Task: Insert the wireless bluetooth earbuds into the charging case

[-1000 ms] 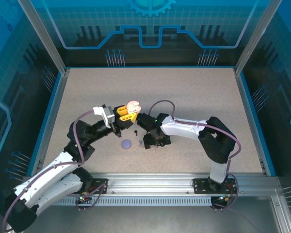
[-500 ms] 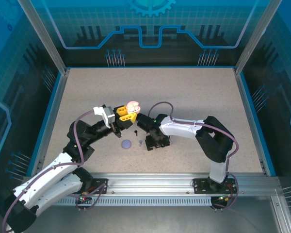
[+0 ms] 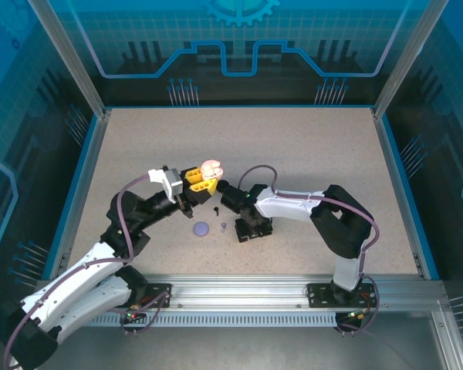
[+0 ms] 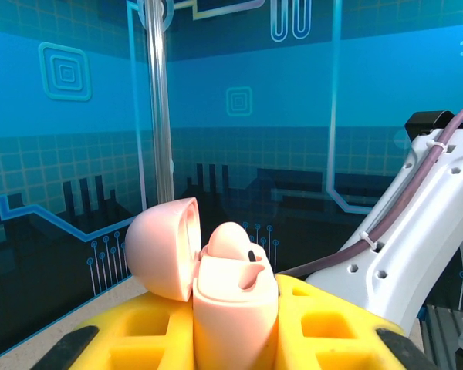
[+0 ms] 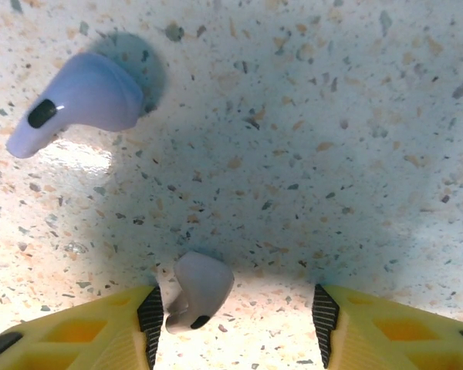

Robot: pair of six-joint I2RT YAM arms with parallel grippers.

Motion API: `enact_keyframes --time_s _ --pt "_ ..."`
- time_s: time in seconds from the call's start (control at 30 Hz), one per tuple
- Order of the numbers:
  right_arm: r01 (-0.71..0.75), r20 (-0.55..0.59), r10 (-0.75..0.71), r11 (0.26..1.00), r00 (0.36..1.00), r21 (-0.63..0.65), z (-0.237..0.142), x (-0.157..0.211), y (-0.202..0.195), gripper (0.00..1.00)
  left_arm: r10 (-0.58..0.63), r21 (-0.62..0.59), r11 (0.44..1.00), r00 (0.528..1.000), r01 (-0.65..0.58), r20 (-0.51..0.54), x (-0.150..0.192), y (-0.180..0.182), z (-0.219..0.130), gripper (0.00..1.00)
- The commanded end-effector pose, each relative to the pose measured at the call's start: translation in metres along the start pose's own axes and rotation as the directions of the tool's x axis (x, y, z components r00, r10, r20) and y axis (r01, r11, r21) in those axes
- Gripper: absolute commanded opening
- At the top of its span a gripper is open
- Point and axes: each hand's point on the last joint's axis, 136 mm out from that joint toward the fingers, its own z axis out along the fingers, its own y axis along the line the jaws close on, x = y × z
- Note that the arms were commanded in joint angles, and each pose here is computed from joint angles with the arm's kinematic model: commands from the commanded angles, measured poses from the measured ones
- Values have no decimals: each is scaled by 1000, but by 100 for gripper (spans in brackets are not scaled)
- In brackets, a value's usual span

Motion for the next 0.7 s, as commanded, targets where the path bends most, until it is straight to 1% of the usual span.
enact_keyframes --time_s 0.0,0.67 --pt "-4 -37 5 999 999 37 2 15 -12 56 26 -11 1000 999 -26 18 -5 1 0 0" --pt "-20 -19 21 998 1000 60 -7 19 -26 47 15 -13 1000 1000 -15 16 -2 3 3 0"
